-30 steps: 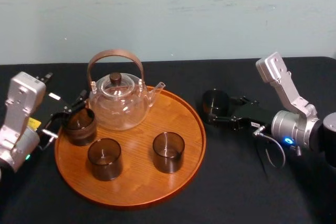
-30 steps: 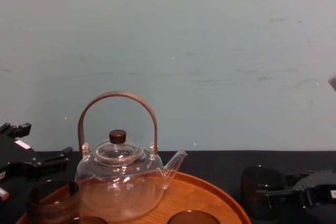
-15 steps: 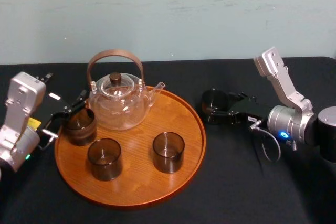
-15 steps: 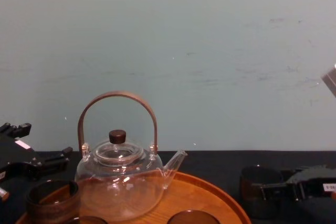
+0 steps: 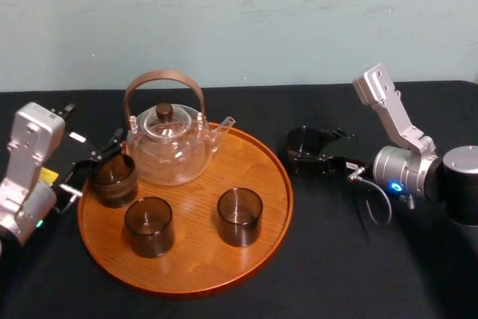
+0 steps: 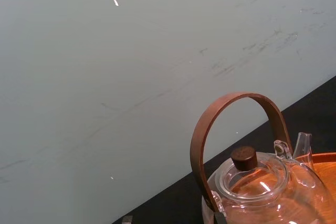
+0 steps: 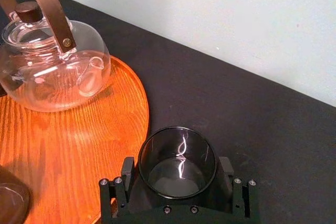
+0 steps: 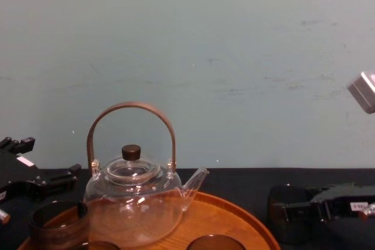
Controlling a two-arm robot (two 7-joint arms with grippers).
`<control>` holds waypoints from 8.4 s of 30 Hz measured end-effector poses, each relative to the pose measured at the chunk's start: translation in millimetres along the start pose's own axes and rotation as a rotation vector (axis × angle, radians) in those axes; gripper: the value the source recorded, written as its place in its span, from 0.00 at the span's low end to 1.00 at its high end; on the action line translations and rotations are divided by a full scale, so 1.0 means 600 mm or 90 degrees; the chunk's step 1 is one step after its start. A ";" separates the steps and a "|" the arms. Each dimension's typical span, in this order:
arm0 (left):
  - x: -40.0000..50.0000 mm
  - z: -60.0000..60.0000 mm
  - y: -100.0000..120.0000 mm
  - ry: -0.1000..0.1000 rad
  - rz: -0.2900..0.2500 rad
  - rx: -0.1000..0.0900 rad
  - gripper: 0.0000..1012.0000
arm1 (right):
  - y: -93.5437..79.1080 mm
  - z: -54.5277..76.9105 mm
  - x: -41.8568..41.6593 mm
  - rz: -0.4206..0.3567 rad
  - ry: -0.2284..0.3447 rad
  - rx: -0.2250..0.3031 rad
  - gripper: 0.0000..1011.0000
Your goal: Pick up the glass from the table and place it on the tray.
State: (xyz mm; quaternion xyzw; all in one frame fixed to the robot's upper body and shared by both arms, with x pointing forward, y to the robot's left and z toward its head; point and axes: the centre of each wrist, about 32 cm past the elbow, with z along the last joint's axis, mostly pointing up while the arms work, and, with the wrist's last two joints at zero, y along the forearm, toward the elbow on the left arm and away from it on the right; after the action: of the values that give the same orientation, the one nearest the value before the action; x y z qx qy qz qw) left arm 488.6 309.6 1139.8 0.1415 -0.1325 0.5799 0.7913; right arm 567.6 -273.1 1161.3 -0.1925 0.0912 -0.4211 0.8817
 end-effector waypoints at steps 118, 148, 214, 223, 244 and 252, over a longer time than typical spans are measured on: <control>0.000 0.000 0.000 0.000 0.000 0.000 0.99 | 0.034 0.090 -0.056 0.180 -0.099 0.052 0.89; 0.000 0.000 0.000 0.000 0.000 0.000 0.99 | 0.074 0.064 -0.037 0.168 -0.085 0.032 0.89; 0.000 0.000 0.000 0.000 0.000 0.000 0.99 | 0.074 0.038 -0.024 0.158 -0.064 0.012 0.99; 0.000 0.000 0.000 0.000 0.000 0.000 0.99 | 0.033 0.032 -0.014 0.159 -0.058 0.025 0.99; 0.000 0.000 0.000 0.000 0.000 0.000 0.99 | -0.077 0.023 0.005 0.120 -0.078 0.089 0.99; 0.000 0.000 0.000 0.000 0.000 0.000 0.99 | -0.103 0.007 0.002 0.003 -0.055 0.136 0.99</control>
State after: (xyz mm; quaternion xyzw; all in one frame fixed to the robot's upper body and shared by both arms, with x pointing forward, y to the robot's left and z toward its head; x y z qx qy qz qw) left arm 488.6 309.7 1139.8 0.1415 -0.1325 0.5799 0.7913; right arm 526.0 -308.0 1190.9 -0.1156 0.0080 -0.4173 0.9014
